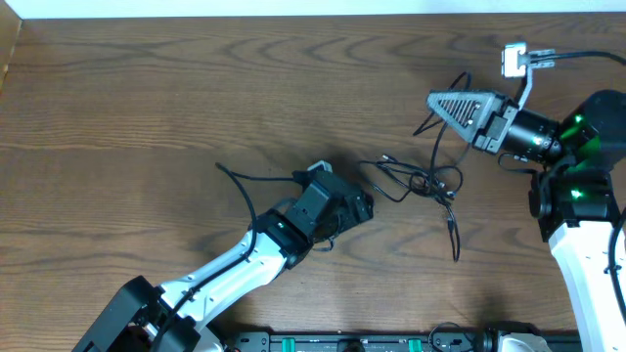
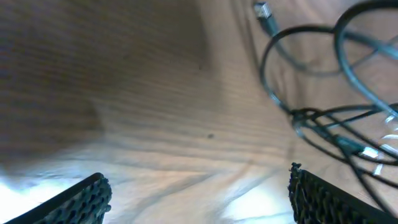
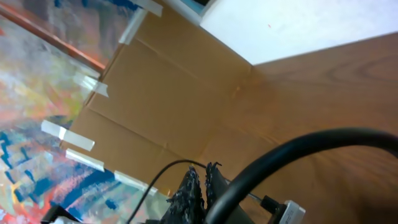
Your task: Untangle cables
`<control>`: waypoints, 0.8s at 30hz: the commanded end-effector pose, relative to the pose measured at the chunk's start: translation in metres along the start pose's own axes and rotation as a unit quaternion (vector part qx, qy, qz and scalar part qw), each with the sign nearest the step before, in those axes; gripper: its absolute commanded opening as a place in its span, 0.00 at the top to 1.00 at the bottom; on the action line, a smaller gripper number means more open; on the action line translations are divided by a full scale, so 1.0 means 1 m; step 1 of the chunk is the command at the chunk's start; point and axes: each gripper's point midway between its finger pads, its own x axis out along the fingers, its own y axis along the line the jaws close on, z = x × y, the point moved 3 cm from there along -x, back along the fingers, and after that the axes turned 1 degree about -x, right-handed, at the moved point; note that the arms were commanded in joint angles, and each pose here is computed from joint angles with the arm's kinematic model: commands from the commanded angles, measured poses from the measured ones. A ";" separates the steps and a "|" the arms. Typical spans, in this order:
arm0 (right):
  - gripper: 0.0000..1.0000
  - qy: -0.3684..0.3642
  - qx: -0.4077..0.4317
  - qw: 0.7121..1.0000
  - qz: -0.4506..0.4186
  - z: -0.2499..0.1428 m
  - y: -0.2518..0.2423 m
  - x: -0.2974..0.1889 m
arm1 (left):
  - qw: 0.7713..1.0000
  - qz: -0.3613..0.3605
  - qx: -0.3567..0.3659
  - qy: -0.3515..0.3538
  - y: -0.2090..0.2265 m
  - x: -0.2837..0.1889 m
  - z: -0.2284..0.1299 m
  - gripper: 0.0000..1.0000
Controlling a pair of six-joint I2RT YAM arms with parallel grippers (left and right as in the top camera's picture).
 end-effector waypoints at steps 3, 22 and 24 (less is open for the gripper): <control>0.99 -0.006 -0.006 0.999 -0.032 -0.003 -0.012 0.003 | 0.999 -0.015 0.045 -0.001 -0.009 0.001 -0.001 0.08; 0.96 -0.004 0.037 0.998 -0.045 -0.006 -0.020 0.003 | 0.983 -0.097 0.071 -0.137 -0.065 -0.008 0.013 0.08; 0.96 -0.003 0.037 0.998 -0.044 -0.007 -0.019 0.003 | 0.982 -0.089 0.054 -0.160 -0.062 -0.009 0.020 0.08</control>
